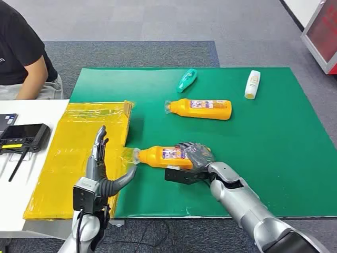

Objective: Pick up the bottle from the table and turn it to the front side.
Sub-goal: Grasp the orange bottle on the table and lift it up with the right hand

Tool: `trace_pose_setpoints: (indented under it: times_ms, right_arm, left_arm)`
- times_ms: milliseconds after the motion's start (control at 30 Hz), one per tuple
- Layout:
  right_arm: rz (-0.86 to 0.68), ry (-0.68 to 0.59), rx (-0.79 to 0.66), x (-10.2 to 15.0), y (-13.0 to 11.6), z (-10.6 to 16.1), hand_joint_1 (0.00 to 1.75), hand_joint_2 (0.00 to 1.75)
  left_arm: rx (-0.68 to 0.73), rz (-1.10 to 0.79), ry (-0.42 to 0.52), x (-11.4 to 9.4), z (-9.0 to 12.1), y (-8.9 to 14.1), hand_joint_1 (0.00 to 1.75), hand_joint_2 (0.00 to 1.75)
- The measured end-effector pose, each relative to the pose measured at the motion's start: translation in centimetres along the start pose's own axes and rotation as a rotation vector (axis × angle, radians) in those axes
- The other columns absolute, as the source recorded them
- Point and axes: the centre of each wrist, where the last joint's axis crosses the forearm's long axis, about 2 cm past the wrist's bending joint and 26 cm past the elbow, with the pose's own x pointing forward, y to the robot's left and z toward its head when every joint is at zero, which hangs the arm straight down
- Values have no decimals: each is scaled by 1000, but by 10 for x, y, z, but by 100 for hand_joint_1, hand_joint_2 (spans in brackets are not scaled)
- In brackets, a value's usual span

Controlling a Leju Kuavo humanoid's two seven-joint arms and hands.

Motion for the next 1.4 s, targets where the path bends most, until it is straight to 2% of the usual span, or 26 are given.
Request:
trace_pose_setpoints:
  times_ms: [167,200,300,333,1067,1267,1400]
  right_arm:
    - [1,-5,-5,2,1,-2,0,175]
    - [2,-6,-6,2,2,-2,13,175]
    - [2,-11,-5,3,2,-3,144,175]
    - [0,-14,-5,3,2,-3,175,175]
    - [-46,-55,-42,4,4,-3,175,175]
    - [-41,-80,-138,8,16,3,175,175]
    - [-111,-152,-234,18,29,11,175,175]
  left_arm:
    - [2,-2,0,0,0,0,0,175]
    - [3,-3,1,0,0,1,0,175]
    - [6,-5,1,-1,0,2,0,175]
    - [7,-6,1,-1,0,2,0,175]
    - [30,-27,-2,-2,3,9,0,175]
    - [34,-40,-17,0,4,11,0,175]
    - [33,-45,-27,2,4,12,0,175]
